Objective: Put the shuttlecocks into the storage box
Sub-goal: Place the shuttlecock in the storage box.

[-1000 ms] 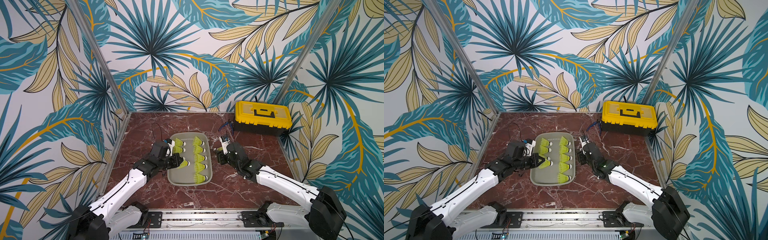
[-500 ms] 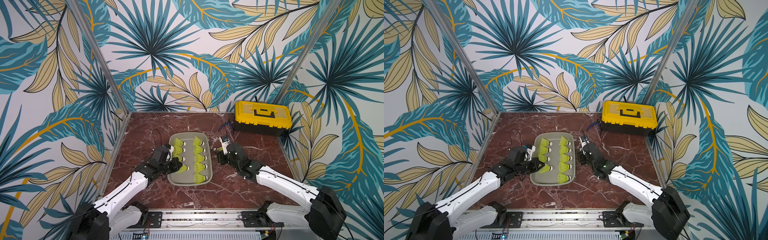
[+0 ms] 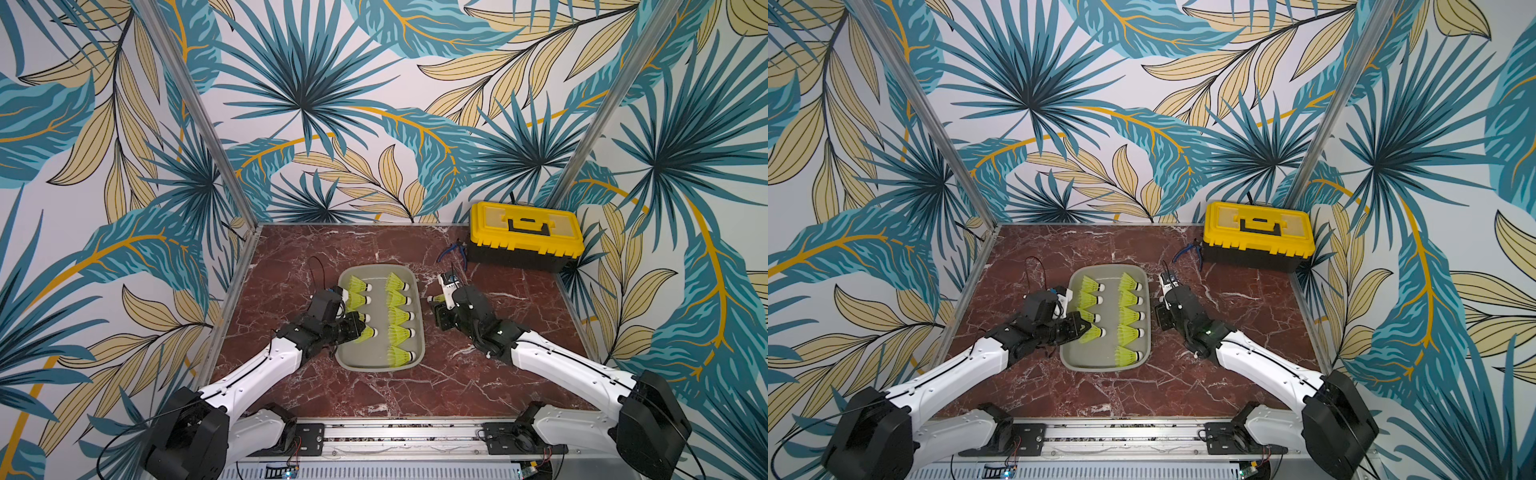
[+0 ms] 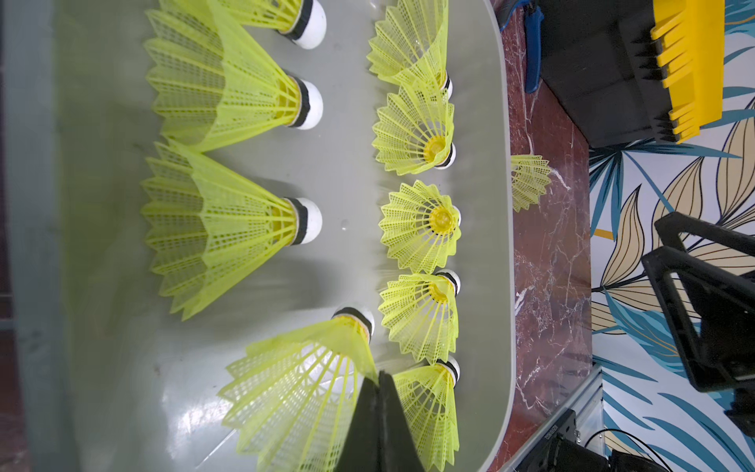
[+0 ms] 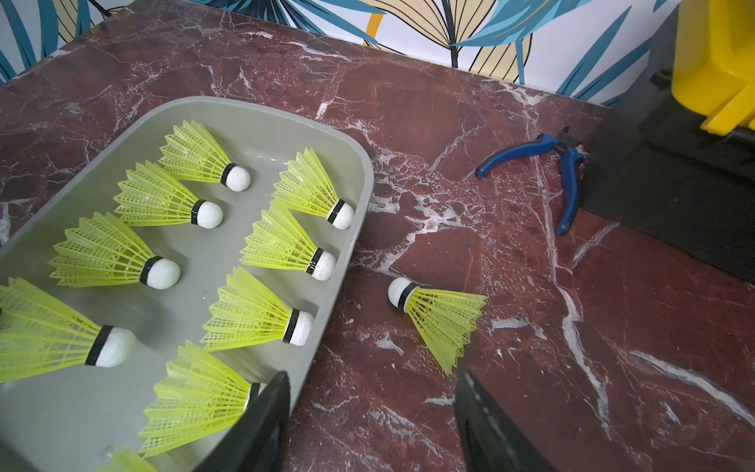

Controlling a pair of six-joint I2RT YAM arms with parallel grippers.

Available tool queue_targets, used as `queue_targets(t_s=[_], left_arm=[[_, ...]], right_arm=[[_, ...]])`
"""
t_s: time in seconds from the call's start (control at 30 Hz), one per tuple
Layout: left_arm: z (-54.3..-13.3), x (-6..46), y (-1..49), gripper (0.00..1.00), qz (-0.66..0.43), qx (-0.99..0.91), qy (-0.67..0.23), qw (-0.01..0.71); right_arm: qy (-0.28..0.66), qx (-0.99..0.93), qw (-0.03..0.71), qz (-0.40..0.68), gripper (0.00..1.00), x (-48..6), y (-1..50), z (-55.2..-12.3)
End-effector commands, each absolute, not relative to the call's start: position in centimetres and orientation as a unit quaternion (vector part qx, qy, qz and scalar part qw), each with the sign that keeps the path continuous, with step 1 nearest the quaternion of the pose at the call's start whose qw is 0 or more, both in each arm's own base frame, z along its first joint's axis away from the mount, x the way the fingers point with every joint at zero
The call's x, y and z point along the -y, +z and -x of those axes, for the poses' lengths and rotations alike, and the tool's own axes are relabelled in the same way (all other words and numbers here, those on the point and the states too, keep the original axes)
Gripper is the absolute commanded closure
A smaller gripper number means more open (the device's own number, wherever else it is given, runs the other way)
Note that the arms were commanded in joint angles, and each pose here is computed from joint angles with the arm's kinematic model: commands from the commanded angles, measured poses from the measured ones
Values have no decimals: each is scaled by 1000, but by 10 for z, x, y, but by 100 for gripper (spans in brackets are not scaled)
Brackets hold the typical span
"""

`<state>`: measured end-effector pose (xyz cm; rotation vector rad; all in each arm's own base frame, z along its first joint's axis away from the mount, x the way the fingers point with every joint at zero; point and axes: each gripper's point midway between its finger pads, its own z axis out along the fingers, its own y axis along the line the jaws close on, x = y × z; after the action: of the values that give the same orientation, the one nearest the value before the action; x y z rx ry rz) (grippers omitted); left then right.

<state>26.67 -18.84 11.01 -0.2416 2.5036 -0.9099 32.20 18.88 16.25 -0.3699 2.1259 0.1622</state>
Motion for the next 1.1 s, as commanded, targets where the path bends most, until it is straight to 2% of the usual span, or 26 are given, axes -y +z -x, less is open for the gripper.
queue_targets(t_s=[0.0, 1.07], left_arm=[[-265, 182, 99, 100, 97, -914, -318, 232], [-270, 154, 82, 100, 123, -921, -286, 235]], right_arm=[[56, -873, 460, 156, 36, -187, 153, -320], [44, -878, 451, 154, 36, -182, 147, -319]])
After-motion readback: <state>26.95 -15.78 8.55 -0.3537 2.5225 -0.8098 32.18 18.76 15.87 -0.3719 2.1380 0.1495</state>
